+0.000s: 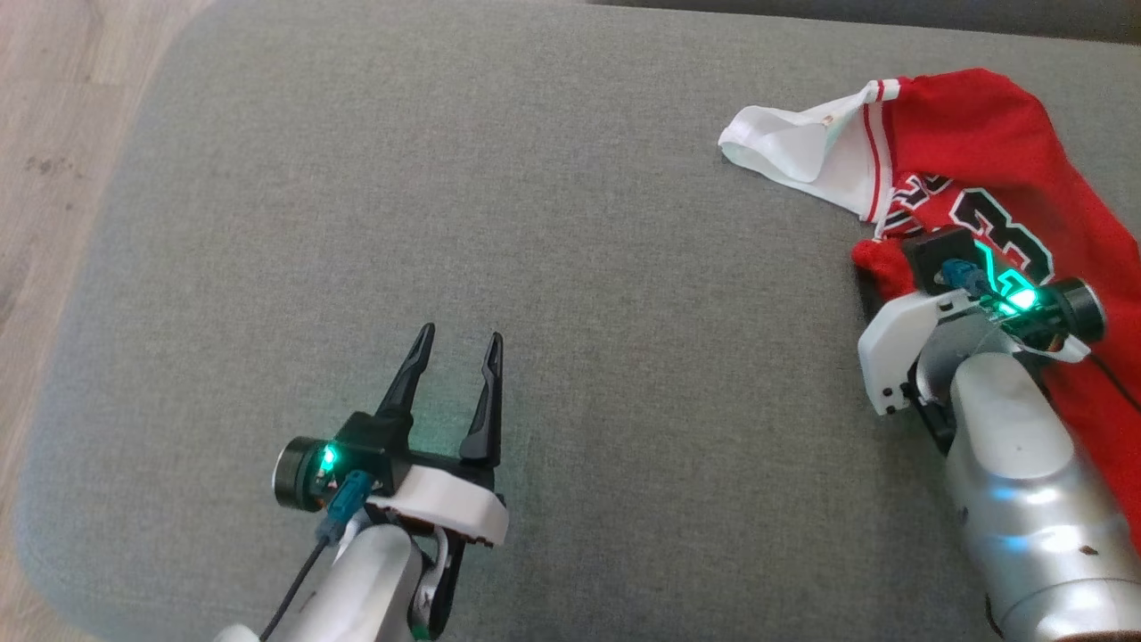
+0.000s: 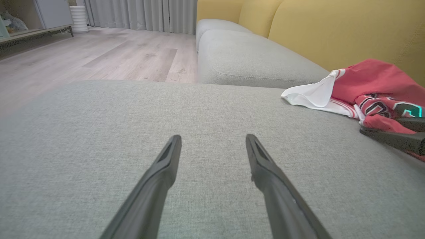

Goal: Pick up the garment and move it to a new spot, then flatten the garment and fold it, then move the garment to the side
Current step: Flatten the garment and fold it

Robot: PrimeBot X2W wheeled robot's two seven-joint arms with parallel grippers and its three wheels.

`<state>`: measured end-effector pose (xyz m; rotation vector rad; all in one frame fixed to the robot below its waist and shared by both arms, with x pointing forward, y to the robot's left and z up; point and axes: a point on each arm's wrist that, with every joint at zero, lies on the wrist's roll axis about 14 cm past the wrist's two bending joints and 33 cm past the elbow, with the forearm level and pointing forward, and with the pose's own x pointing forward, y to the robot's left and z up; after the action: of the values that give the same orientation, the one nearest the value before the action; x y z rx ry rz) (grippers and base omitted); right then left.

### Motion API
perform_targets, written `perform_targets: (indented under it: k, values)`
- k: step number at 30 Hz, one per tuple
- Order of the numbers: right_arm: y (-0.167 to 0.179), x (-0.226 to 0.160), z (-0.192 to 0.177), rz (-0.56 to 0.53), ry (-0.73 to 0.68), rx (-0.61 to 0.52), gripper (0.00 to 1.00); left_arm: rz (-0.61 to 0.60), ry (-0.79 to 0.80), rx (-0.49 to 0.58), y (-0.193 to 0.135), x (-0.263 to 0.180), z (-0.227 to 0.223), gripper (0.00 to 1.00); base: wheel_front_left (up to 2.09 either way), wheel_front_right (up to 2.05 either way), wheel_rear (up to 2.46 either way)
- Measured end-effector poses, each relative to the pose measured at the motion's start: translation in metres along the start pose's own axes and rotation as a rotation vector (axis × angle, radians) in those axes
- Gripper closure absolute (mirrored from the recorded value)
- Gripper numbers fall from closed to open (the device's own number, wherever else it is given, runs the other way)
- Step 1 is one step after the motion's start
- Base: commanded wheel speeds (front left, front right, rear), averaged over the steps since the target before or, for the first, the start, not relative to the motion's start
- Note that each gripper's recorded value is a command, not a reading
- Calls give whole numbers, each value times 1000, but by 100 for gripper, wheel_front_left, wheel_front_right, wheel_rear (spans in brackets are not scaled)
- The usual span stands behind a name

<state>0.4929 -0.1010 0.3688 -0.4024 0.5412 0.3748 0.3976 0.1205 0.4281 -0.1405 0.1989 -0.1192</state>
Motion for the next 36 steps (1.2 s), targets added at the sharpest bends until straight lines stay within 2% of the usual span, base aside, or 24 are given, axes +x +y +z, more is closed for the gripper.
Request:
perform_targets:
  k: [5, 9, 11, 13, 17, 20, 23, 28, 29, 30, 31, 33, 36]
  values:
    - [3, -4, 8, 8, -59, 9, 100, 9, -15, 5, 1, -2, 5, 0, 0, 0, 0]
    - [15, -15, 39, 35, -205, 58, 100, -3, -42, 8, -4, -5, 15, 0, 0, 0, 0]
    - [24, -22, 70, 66, -314, 96, 100, -8, -54, 9, -6, -8, 19, 0, 0, 0, 0]
    - [36, -35, 117, 121, -457, 160, 100, -10, -66, 11, -7, -12, 22, 0, 0, 0, 0]
    - [59, -83, 212, 248, -755, 259, 100, -4, -85, 9, -6, -18, 28, 0, 0, 0, 0]
    - [55, -118, 247, 303, -899, 411, 100, 11, -86, 4, -3, -24, 27, 0, 0, 0, 0]
    - [47, -105, 216, 270, -809, 461, 100, 12, -88, 11, -2, -25, 27, 0, 0, 0, 0]
    - [34, -68, 103, 163, -466, 518, 100, 17, -86, 12, 1, -23, 27, 0, 0, 0, 0]
    - [35, -64, 82, 153, -395, 497, 100, 14, -84, 12, 0, -22, 26, 0, 0, 0, 0]
    - [36, -61, 66, 143, -340, 462, 69, 12, -81, 12, 0, -21, 25, 0, 0, 0, 0]
    - [33, -59, 54, 122, -309, 457, 0, 8, -78, 16, -1, -20, 24, 0, 0, 0, 0]
    - [21, -57, 36, 76, -263, 448, 0, 1, -73, 20, -3, -18, 23, 0, 0, 0, 0]
    - [-2, -61, 31, -1, -296, 460, 0, -15, -68, 20, -8, -15, 21, 0, 0, 0, 0]
